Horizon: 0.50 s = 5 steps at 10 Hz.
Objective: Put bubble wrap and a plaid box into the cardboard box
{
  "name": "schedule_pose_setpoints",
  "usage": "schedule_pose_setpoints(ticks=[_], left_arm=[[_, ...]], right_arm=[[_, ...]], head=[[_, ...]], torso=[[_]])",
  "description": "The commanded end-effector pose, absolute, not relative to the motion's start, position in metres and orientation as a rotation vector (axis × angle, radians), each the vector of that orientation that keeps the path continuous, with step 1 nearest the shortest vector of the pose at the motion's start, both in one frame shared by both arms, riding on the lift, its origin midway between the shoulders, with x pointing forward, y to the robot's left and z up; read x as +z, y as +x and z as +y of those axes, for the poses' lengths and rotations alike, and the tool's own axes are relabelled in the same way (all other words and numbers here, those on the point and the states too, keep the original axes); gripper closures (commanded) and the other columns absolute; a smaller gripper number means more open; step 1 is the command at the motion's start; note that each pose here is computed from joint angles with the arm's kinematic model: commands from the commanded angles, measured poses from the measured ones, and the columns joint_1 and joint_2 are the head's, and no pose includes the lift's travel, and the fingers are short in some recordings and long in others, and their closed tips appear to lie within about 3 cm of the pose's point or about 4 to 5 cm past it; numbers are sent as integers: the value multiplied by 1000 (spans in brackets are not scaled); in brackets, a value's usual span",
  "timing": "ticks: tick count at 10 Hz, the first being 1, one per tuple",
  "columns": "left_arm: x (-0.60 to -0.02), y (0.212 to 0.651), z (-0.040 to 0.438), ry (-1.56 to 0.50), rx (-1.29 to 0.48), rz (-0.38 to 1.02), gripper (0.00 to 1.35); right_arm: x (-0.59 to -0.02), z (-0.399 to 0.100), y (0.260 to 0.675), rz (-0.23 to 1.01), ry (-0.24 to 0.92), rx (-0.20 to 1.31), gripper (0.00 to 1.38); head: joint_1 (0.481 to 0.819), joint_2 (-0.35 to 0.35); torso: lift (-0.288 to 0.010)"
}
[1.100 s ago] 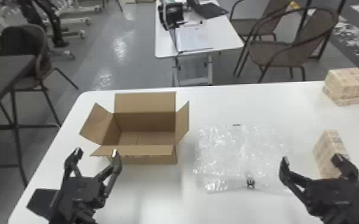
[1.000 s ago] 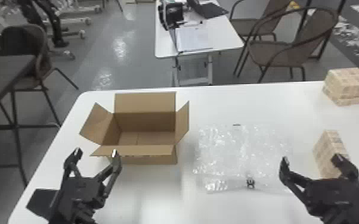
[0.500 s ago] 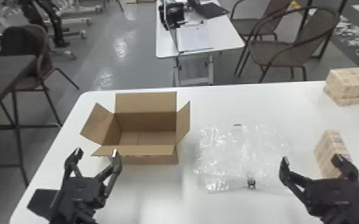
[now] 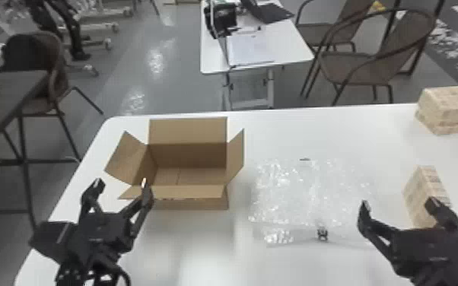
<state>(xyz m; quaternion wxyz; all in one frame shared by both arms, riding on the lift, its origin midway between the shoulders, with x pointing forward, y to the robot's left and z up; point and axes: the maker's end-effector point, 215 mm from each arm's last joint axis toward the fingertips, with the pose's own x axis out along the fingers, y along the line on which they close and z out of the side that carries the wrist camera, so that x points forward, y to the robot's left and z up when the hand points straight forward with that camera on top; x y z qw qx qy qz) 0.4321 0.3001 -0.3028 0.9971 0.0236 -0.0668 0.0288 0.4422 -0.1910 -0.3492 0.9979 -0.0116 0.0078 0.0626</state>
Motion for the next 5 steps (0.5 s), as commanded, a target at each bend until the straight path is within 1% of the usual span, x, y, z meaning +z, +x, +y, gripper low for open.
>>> schedule_pose_setpoints(ticks=[1,2,3,5], left_arm=[[-293,448,308,15,58,-79,358],[-290,463,314,12,26,-18,360],[-283,476,320,5,-6,11,360],[-274,486,355,13,22,44,386]], right_arm=[[-349,-191,442,17,-22,124,101],[-350,-190,443,17,-21,127,101],[-349,-189,443,15,-19,128,101],[-349,-187,445,14,-16,132,101]], head=[[695,139],[695,141],[695,141],[695,156]], torso=[[-109],[-109],[-109],[-109]])
